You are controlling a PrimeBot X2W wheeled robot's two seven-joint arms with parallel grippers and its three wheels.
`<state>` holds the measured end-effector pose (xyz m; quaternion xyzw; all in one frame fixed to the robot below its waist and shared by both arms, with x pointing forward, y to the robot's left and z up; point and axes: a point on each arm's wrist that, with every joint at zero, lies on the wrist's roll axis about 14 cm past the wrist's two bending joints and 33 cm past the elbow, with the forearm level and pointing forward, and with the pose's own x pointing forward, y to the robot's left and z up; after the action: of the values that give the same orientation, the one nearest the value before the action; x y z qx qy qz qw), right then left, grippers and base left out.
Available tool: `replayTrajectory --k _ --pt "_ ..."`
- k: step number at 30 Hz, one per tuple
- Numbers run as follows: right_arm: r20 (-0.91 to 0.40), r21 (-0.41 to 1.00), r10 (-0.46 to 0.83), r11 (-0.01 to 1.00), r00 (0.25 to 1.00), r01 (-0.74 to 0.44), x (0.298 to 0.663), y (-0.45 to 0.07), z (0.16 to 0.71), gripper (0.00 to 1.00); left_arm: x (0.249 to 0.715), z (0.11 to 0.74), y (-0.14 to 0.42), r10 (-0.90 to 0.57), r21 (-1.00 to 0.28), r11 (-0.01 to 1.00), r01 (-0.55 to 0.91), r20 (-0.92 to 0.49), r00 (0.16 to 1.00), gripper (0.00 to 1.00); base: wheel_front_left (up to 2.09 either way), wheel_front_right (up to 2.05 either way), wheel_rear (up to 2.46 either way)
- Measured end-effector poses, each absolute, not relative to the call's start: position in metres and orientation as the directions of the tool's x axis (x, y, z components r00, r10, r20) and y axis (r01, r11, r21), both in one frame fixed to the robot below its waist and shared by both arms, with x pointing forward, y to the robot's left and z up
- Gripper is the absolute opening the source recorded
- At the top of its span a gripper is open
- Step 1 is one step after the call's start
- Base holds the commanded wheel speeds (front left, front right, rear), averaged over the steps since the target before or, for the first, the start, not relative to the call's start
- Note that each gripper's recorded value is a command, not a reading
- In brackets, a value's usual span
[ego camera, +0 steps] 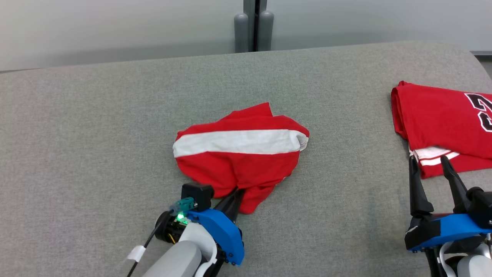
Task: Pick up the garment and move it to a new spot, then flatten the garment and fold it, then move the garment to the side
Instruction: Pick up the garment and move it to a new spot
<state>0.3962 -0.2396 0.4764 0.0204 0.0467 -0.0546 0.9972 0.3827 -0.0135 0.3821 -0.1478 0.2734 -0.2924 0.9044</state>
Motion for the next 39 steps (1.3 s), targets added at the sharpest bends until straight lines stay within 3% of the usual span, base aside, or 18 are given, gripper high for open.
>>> replayTrajectory --k 7,8,9,10,11,23,39 --pt "-0.081 0.041 -0.086 0.995 0.993 0.09 0.397 -0.233 0.482 1.0 0.374 0.384 -0.014 -0.6 -0.426 0.791 0.44 -0.394 0.697 0.0 0.0 0.0 0.0" --pt "-0.078 0.042 -0.083 0.995 0.993 0.087 0.397 -0.231 0.483 1.0 0.375 0.386 -0.012 -0.594 -0.42 0.794 0.439 -0.387 0.705 0.05 0.0 0.0 0.0" --pt "-0.075 0.043 -0.081 0.996 0.994 0.084 0.396 -0.231 0.484 1.0 0.375 0.388 -0.011 -0.591 -0.415 0.797 0.439 -0.38 0.712 0.31 0.0 0.0 0.0" --pt "-0.074 0.044 -0.079 0.996 0.994 0.082 0.396 -0.23 0.484 1.0 0.376 0.39 -0.01 -0.588 -0.409 0.799 0.441 -0.372 0.718 0.84 0.0 0.0 0.0" --pt "-0.073 0.045 -0.077 0.996 0.994 0.08 0.395 -0.229 0.485 1.0 0.376 0.393 -0.009 -0.584 -0.403 0.801 0.444 -0.362 0.726 1.0 0.0 0.0 0.0" --pt "-0.028 0.059 -0.036 0.998 0.999 0.038 0.378 -0.215 0.5 1.0 0.381 0.449 0.027 -0.48 -0.296 0.86 0.415 -0.192 0.856 1.0 0.0 0.0 0.0" --pt "0.003 0.069 0.038 0.997 0.999 -0.038 0.371 -0.189 0.507 1.0 0.366 0.475 0.144 -0.14 -0.258 0.96 0.11 -0.103 0.985 1.0 0.0 0.0 0.0"
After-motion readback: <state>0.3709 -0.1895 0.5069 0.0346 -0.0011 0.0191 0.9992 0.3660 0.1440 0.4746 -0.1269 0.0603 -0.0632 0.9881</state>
